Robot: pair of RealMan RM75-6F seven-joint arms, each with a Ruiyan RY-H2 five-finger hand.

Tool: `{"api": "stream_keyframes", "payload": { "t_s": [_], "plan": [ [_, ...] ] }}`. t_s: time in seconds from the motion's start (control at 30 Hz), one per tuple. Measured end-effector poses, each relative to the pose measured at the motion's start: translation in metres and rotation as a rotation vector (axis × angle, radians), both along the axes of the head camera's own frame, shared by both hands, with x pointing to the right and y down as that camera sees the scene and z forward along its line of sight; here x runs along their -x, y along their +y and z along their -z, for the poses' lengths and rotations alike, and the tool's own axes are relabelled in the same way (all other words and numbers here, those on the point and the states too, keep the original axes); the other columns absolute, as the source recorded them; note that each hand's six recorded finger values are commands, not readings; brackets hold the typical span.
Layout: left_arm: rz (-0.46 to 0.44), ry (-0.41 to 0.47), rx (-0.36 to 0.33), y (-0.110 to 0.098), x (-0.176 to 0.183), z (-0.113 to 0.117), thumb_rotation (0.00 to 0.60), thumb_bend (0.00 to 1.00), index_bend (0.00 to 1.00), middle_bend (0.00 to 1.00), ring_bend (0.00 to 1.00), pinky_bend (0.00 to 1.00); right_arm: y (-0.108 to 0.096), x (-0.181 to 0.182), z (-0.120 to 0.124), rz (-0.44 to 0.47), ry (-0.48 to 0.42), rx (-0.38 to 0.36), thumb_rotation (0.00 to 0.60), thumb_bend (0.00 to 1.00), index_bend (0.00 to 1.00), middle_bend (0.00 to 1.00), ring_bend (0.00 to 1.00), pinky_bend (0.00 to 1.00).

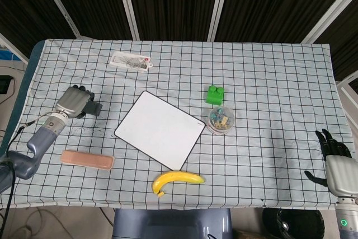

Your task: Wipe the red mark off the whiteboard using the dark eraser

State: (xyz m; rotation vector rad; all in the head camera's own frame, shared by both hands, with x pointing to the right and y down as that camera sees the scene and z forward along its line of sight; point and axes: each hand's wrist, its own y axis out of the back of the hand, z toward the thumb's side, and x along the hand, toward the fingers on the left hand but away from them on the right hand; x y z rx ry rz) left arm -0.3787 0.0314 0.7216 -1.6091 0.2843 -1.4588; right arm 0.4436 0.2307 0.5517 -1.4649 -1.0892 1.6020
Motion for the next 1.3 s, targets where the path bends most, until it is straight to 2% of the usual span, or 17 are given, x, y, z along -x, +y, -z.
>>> {"api": "stream_keyframes", "payload": {
  "t_s": [0.1,0.23,0.3,0.37,0.6,0.73,0.8,0.97,1.03,1.13,1.3],
  "plan": [
    [-0.017,0.01,0.022,0.003,-0.008,-0.007,0.6,0.22,0.39,0.38,0.16,0.28,0.0,0.0,0.0,0.0,0.003,0.001,0.6,0.03,0.0,0.07,0.17,0.18],
    [-0.033,-0.011,0.044,0.003,-0.012,-0.011,0.6,0.15,0.16,0.19,0.03,0.19,0.0,-0.001,0.0,-0.004,0.002,0.0,0.6,0.03,0.0,0.07,0.17,0.18],
    [-0.037,-0.02,0.045,0.002,-0.013,-0.01,0.6,0.14,0.07,0.13,0.0,0.16,0.0,-0.001,0.0,-0.004,0.001,0.001,0.6,0.03,0.0,0.07,0.17,0.18],
    [-0.045,-0.027,0.042,0.0,-0.016,-0.008,0.6,0.14,0.03,0.11,0.0,0.16,-0.001,-0.001,0.0,-0.002,0.0,0.001,0.6,0.03,0.0,0.07,0.17,0.18],
    [-0.078,-0.029,0.034,0.001,-0.027,0.006,0.6,0.14,0.04,0.1,0.0,0.14,-0.002,0.0,-0.001,-0.003,0.0,0.0,0.6,0.03,0.0,0.07,0.17,0.18],
    [-0.073,-0.01,0.016,0.004,-0.03,0.024,0.6,0.14,0.05,0.1,0.0,0.14,-0.002,-0.001,0.0,-0.005,0.001,-0.001,0.6,0.03,0.0,0.07,0.17,0.18],
    [-0.07,-0.002,-0.014,0.006,-0.03,0.036,0.6,0.14,0.06,0.1,0.0,0.14,-0.002,-0.002,0.0,-0.004,0.001,-0.003,0.6,0.03,0.0,0.08,0.17,0.18],
    [-0.024,0.014,-0.159,0.018,-0.017,0.081,0.6,0.14,0.06,0.1,0.0,0.13,-0.003,-0.001,0.002,0.005,0.007,-0.012,0.6,0.03,0.0,0.08,0.17,0.18],
    [0.02,0.011,-0.217,0.029,0.001,0.099,0.6,0.14,0.06,0.1,0.0,0.12,-0.003,0.0,0.002,0.011,0.008,-0.018,0.6,0.03,0.0,0.08,0.17,0.18],
    [0.099,0.002,-0.265,0.054,0.034,0.118,0.6,0.14,0.06,0.1,0.0,0.12,-0.003,0.001,0.003,0.015,0.011,-0.021,0.6,0.03,0.0,0.08,0.17,0.18],
    [0.192,0.02,-0.239,0.098,0.075,0.126,0.6,0.14,0.06,0.1,0.0,0.11,-0.002,0.002,0.003,0.02,0.016,-0.021,0.6,0.03,0.0,0.08,0.17,0.18]
  ]
}}
